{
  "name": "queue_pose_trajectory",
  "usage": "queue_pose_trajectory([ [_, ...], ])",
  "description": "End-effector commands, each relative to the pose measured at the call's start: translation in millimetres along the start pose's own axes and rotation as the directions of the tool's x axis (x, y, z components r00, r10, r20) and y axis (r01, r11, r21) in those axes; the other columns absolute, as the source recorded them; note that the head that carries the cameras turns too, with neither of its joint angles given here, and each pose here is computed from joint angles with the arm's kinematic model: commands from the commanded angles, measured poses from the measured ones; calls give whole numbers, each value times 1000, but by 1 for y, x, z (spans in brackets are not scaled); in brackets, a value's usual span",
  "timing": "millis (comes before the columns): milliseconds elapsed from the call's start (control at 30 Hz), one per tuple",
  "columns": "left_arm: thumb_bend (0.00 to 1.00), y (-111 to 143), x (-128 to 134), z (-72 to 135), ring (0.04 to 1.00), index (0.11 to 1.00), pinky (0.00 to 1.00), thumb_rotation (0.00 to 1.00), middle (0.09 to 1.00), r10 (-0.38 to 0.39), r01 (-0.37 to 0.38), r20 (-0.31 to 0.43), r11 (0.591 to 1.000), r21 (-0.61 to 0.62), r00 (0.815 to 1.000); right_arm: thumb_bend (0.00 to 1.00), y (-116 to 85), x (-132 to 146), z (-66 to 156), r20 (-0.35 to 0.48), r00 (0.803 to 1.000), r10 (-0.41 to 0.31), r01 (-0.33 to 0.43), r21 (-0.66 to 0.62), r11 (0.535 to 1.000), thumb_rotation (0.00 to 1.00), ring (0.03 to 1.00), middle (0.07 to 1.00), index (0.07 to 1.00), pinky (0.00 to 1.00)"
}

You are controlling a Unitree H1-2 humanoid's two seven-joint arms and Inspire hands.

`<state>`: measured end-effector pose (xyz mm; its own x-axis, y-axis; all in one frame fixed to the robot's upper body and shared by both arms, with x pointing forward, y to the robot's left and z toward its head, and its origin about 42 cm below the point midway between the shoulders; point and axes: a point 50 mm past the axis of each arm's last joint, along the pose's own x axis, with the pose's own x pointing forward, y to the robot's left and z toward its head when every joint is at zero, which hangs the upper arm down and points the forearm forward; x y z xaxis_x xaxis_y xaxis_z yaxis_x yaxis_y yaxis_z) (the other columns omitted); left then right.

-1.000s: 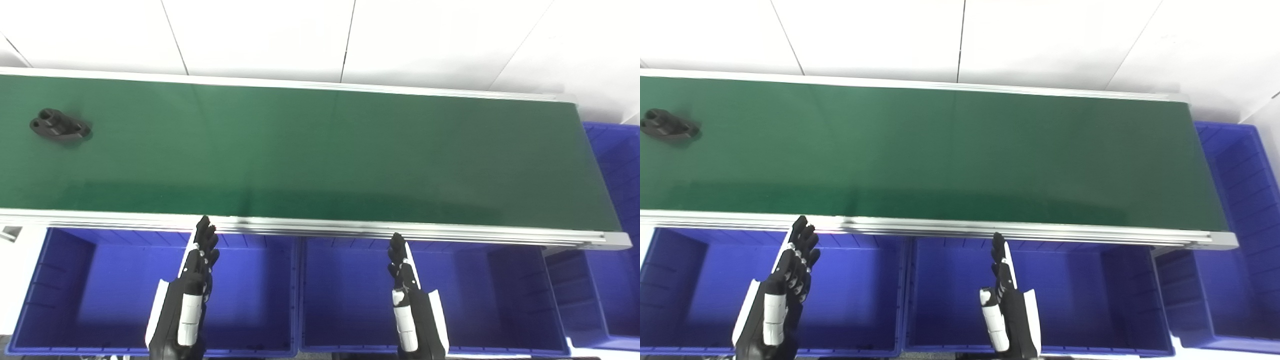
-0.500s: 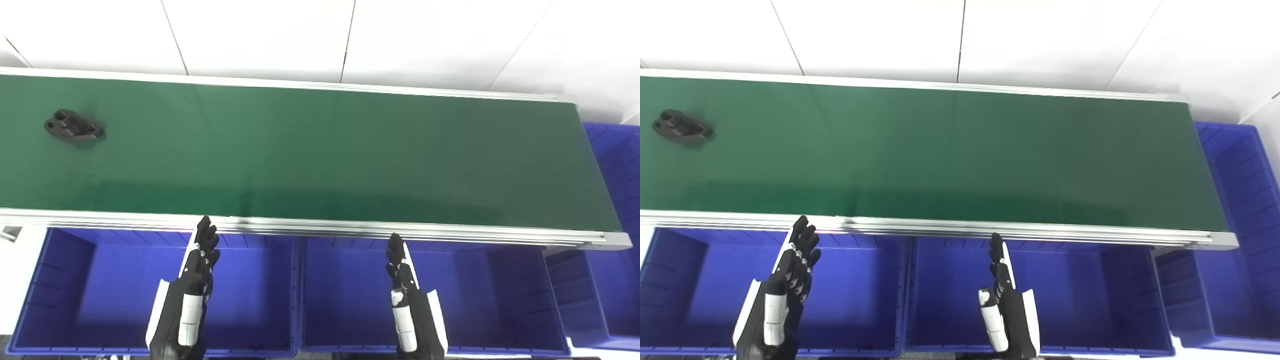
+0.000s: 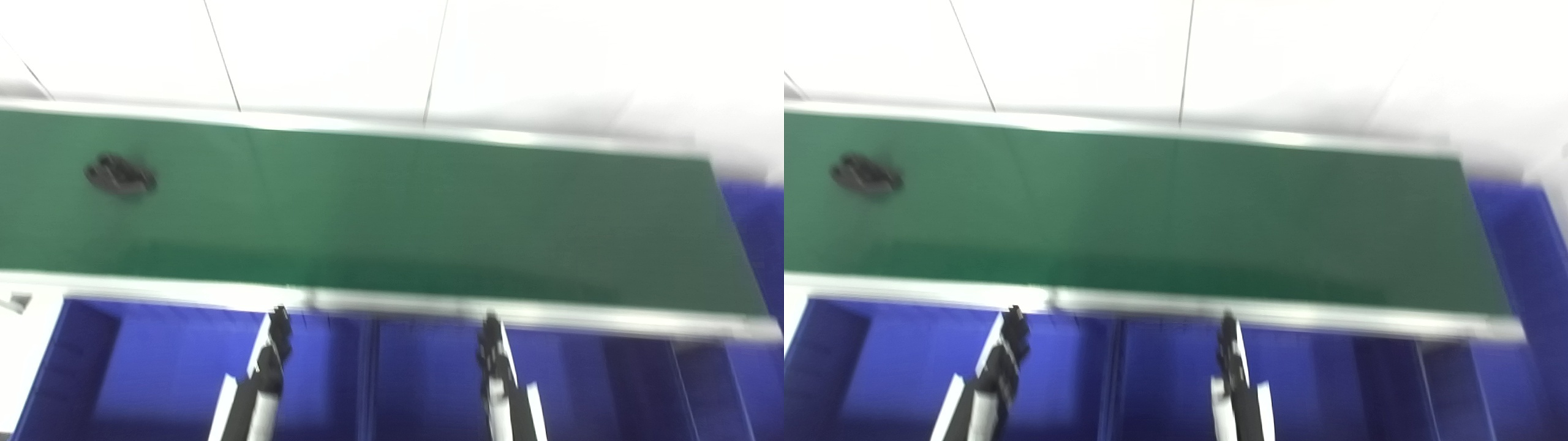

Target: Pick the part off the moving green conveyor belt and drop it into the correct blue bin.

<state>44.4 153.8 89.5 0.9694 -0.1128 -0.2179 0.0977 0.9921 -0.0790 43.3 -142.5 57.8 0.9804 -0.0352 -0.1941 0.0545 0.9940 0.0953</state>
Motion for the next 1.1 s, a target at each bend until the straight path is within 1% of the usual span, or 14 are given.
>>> queue_pose_trajectory([
  [0, 702, -8, 4, 6, 1000, 1000, 1000, 1000, 1000, -6, 6, 63, 1000, -4, 998, 878, -2, 2, 6, 65, 998, -2, 0, 24, 1000, 1000, 1000, 1000, 1000, 1000],
  [100, 692, -13, 6, 4, 1000, 1000, 1000, 1000, 1000, 5, -6, 66, 1000, 21, 998, 873, -8, 3, 5, 53, 999, -7, 6, 11, 1000, 1000, 1000, 1000, 1000, 1000],
  [267, 730, -19, 9, 4, 1000, 1000, 1000, 1000, 1000, 13, -17, 55, 998, 67, 998, 867, -15, 6, 5, 58, 998, -7, 5, 26, 1000, 1000, 1000, 1000, 1000, 1000],
  [300, 689, -21, 10, 3, 1000, 1000, 1000, 1000, 1000, 15, -20, 62, 998, 66, 998, 850, -16, 7, 5, 64, 998, 2, -3, 28, 1000, 1000, 1000, 1000, 1000, 1000],
  [367, 664, -23, 11, 3, 1000, 1000, 1000, 1000, 1000, 13, -18, 80, 998, 62, 997, 840, -19, 9, 5, 70, 998, 10, -12, 28, 1000, 1000, 1000, 1000, 1000, 1000],
  [400, 622, -24, 12, 2, 1000, 1000, 1000, 1000, 1000, 10, -15, 85, 998, 64, 996, 840, -20, 10, 5, 71, 997, 11, -13, 26, 1000, 1000, 1000, 1000, 1000, 1000],
  [600, 555, -34, 18, -3, 988, 1000, 1000, 1000, 1000, 0, -7, 91, 997, 80, 996, 870, -31, 15, 4, 80, 997, 9, -10, 16, 1000, 1000, 1000, 1000, 1000, 1000],
  [733, 560, -40, 22, -5, 999, 1000, 1000, 1000, 1000, -12, 8, 85, 998, 56, 996, 887, -37, 17, 2, 67, 998, 11, -13, 39, 999, 1000, 1000, 1000, 1000, 1000],
  [967, 545, -42, 23, -10, 990, 1000, 996, 1000, 1000, -18, 12, 90, 998, 65, 996, 906, -40, 16, -3, 60, 998, 18, -21, 45, 999, 1000, 1000, 1000, 1000, 1000],
  [1067, 560, -41, 21, -11, 987, 1000, 1000, 1000, 1000, -23, 18, 82, 998, 61, 996, 913, -40, 14, -3, 78, 997, 23, -25, 28, 999, 1000, 1000, 1000, 1000, 1000],
])
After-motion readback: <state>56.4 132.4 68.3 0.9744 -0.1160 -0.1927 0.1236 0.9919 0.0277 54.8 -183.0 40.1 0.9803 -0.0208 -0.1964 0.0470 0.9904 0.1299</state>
